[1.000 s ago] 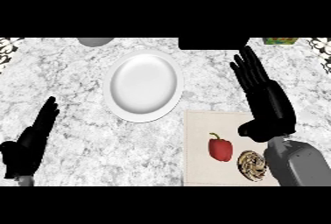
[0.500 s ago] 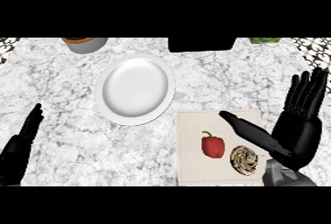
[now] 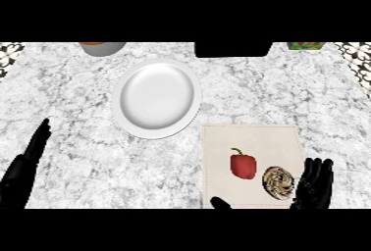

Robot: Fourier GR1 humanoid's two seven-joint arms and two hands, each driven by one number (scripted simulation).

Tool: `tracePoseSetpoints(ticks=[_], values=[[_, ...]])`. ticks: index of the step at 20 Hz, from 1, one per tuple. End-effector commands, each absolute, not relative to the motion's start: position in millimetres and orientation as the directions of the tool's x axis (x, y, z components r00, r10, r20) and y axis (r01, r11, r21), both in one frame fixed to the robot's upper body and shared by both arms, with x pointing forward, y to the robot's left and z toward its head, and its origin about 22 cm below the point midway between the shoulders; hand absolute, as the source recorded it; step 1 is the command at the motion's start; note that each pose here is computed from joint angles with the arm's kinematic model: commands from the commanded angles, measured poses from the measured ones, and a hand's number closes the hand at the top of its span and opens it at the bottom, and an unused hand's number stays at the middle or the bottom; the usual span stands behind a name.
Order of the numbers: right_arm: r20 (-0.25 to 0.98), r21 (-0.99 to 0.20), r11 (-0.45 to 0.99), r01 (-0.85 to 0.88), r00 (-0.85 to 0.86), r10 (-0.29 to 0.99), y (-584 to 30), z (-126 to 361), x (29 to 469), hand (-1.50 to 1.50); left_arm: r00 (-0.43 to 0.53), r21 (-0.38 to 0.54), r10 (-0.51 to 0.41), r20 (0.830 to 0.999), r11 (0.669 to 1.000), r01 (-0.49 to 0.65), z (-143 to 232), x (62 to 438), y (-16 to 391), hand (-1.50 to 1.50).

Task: Pick the bell pepper from the placemat and place it in the plate

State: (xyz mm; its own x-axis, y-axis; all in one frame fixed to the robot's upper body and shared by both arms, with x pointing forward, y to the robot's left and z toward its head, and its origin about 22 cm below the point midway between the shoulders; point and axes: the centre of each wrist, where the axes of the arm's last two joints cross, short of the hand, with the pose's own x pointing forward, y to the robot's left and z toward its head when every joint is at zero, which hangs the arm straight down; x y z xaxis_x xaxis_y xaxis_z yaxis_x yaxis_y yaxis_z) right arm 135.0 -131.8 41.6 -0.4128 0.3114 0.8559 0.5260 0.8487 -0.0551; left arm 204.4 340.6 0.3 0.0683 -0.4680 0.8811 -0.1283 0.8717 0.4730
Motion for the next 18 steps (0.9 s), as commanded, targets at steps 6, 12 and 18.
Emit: tracePoseSetpoints(ticks=[6,12,18], values=[[0.846,-0.457,0.759,0.463,-0.036,0.531,-156,28,70,-1.5,0.047,0.474,-0.473,0.88,0.871,-0.129,6,219,347,0.0],[0.812,-0.572,0.707,0.417,0.165,0.56,-161,64,86,-1.5,0.04,0.477,-0.476,0.879,0.872,-0.111,8,222,330,0.0],[0.734,-0.676,0.691,0.257,0.312,0.603,-150,92,111,-1.5,0.04,0.474,-0.472,0.88,0.875,-0.095,3,223,336,0.0]])
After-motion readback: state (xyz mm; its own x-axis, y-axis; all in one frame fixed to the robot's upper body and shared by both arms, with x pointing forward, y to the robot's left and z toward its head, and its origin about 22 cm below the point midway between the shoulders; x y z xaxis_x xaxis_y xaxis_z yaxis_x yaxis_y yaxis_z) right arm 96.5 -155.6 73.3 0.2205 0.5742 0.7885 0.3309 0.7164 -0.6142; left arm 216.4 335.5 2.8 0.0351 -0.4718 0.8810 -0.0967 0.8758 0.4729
